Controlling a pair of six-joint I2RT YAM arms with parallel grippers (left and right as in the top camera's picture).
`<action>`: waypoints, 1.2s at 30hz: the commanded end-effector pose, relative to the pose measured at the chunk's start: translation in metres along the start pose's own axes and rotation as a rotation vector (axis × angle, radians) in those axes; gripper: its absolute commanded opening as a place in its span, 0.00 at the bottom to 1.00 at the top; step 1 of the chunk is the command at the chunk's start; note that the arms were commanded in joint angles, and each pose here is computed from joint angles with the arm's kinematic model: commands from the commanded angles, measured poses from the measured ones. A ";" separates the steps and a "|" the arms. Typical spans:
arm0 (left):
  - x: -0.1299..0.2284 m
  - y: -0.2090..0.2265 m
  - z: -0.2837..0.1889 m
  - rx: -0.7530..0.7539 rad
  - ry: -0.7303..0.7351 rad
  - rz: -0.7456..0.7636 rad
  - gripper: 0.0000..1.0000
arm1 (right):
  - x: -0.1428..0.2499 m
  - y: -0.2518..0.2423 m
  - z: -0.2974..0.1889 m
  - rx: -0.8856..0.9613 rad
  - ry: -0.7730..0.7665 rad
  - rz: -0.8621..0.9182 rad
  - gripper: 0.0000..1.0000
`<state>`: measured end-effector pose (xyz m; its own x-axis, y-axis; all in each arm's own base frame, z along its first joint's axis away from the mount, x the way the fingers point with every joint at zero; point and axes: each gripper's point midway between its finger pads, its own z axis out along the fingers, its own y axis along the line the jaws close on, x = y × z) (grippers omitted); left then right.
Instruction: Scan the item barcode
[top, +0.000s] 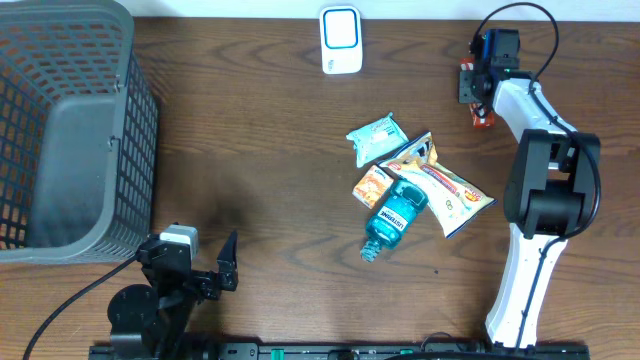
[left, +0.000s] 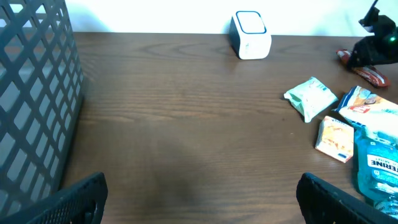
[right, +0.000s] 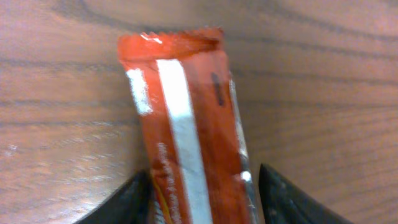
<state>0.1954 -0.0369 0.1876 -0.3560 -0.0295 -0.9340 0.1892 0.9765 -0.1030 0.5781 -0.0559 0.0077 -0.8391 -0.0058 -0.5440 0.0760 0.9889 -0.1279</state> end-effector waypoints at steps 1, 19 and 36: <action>-0.004 -0.002 -0.002 0.009 -0.013 0.015 0.97 | 0.014 -0.016 0.005 0.044 0.050 0.035 0.24; -0.004 -0.002 -0.002 0.009 -0.013 0.015 0.97 | 0.009 -0.237 -0.118 0.604 0.056 0.142 0.01; -0.004 -0.002 -0.002 0.009 -0.013 0.015 0.97 | 0.148 -0.373 -0.120 0.497 0.323 0.168 0.07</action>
<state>0.1954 -0.0370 0.1875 -0.3563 -0.0295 -0.9339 0.1895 0.9764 -0.1032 0.3762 -0.3928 0.0763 -0.9401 0.1858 -0.2858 0.3118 0.8075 -0.5007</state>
